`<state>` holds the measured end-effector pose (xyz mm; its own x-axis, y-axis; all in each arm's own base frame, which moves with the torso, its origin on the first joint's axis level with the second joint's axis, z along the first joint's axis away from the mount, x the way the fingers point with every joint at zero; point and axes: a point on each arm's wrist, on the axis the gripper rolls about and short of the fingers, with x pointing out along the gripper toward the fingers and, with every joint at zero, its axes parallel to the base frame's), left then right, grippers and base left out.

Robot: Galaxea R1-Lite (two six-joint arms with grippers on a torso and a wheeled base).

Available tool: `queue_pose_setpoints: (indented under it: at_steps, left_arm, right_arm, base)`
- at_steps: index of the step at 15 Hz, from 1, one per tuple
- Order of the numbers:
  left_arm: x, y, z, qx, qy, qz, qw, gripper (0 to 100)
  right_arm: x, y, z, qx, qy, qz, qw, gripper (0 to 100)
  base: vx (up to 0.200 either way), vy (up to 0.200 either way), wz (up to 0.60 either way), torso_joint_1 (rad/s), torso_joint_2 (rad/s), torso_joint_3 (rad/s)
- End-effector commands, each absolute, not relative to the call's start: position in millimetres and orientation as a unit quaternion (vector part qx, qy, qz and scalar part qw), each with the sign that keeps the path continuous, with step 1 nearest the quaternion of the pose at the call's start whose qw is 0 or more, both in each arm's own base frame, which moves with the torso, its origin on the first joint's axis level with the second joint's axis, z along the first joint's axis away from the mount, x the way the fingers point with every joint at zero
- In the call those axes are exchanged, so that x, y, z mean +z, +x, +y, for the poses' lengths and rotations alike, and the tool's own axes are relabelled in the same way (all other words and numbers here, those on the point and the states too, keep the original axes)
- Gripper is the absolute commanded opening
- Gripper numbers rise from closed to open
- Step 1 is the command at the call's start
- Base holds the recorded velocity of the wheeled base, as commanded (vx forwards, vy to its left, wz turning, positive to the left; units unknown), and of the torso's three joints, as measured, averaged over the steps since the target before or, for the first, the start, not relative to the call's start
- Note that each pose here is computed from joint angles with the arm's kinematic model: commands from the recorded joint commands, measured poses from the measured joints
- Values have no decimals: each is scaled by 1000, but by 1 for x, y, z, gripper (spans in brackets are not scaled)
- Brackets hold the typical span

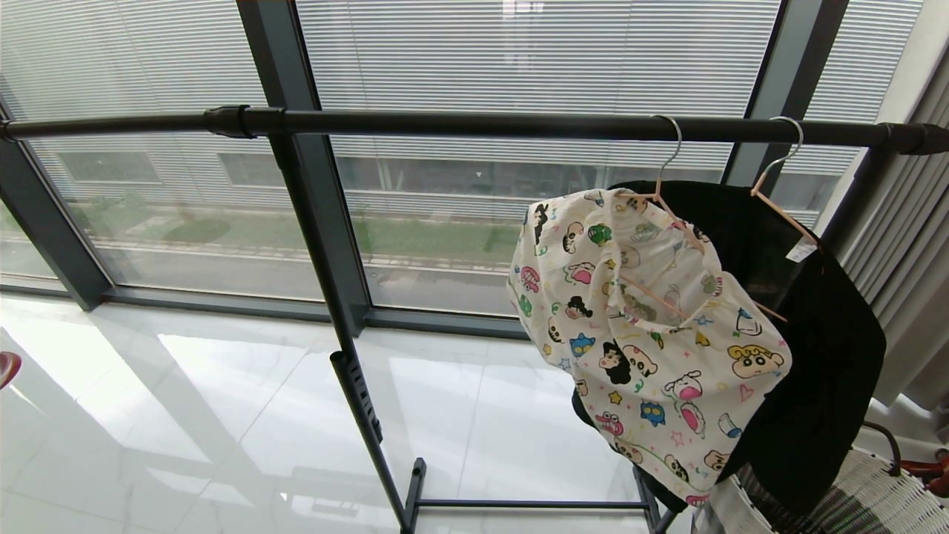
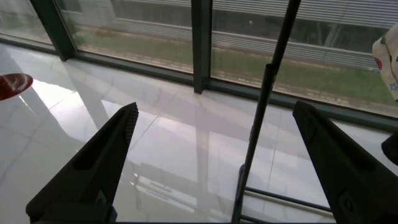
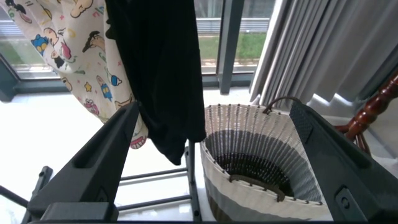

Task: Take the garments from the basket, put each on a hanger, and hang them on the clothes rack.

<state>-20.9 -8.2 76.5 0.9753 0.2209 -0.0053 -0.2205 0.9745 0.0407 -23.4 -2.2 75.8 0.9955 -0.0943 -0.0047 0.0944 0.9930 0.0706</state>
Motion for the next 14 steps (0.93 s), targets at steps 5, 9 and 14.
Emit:
queue_pose_setpoints:
  at_steps: [5,9,14]
  left_arm:
    - [80,-1,-2,-70,19,138,988,100]
    - [76,-23,-1,-35,17,-4,999,100]
    - [76,-23,-1,-35,17,-4,999,100]
  right_arm:
    - [76,-23,-2,-47,35,2,998,100]
    - [76,-23,-2,-47,35,2,998,100]
    - [76,-23,-2,-48,52,1,998,100]
  base:
    - [0,0,0,0,0,0]
    - [0,0,0,0,0,0]
    - [0,0,0,0,0,0]
